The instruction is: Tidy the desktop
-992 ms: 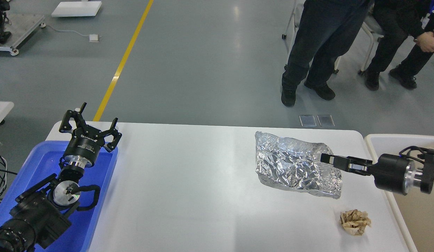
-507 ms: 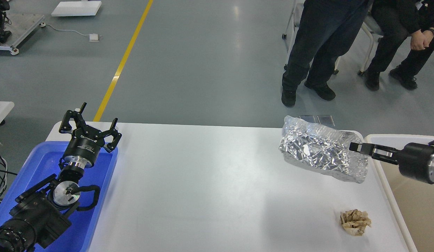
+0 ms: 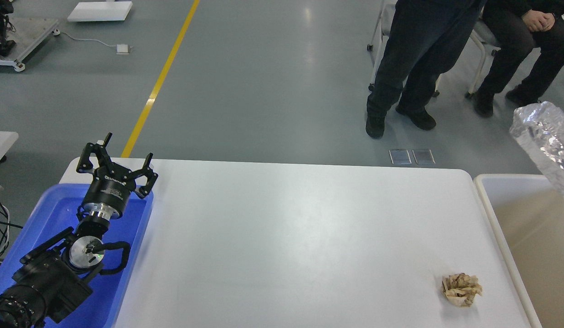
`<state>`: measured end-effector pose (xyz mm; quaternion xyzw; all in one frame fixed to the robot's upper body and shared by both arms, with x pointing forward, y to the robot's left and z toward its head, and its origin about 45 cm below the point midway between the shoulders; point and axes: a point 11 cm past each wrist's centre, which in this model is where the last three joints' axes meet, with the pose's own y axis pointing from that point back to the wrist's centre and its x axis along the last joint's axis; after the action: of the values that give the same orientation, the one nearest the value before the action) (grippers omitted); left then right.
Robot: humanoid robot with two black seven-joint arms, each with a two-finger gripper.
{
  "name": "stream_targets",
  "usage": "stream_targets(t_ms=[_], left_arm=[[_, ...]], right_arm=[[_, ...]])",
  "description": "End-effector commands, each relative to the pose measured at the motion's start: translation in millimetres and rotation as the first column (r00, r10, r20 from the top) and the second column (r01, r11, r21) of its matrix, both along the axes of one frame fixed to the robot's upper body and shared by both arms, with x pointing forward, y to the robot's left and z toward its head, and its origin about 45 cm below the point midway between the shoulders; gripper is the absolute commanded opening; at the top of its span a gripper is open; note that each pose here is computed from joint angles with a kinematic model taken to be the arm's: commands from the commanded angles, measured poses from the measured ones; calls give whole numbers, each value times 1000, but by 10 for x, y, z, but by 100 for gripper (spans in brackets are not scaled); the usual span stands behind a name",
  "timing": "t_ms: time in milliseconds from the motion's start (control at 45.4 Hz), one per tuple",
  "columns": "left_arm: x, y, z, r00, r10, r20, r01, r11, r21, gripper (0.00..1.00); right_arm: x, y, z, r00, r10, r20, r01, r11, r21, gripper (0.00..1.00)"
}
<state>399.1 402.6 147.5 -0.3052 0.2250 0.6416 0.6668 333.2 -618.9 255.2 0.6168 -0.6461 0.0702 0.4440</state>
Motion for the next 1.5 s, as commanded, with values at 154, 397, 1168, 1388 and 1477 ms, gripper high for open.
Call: stream_targets(t_ms=[154,397,1168,1388,1477], left_arm=[[0,-1,0,1000,0,0,0,1000,0,100],[0,-1,0,1000,0,0,0,1000,0,100],[0,-1,0,1000,0,0,0,1000,0,100],[0,-1,0,1000,0,0,0,1000,0,100],[0,-1,0,1000,0,0,0,1000,0,100]], right_arm=[[-526,-415,-678,969,-238,-63,237,971,-21,0],[-710,-229,-1259,949,-294,-116,289,955,-61,0],[-861,-91,-1571,935,-332,-126,323,942,-87,0],[-826,-161,-1467,908,-417,-40,417,909,-6,100],[-804,-138,-1476,909,-416,-37,416,909,-1,100]])
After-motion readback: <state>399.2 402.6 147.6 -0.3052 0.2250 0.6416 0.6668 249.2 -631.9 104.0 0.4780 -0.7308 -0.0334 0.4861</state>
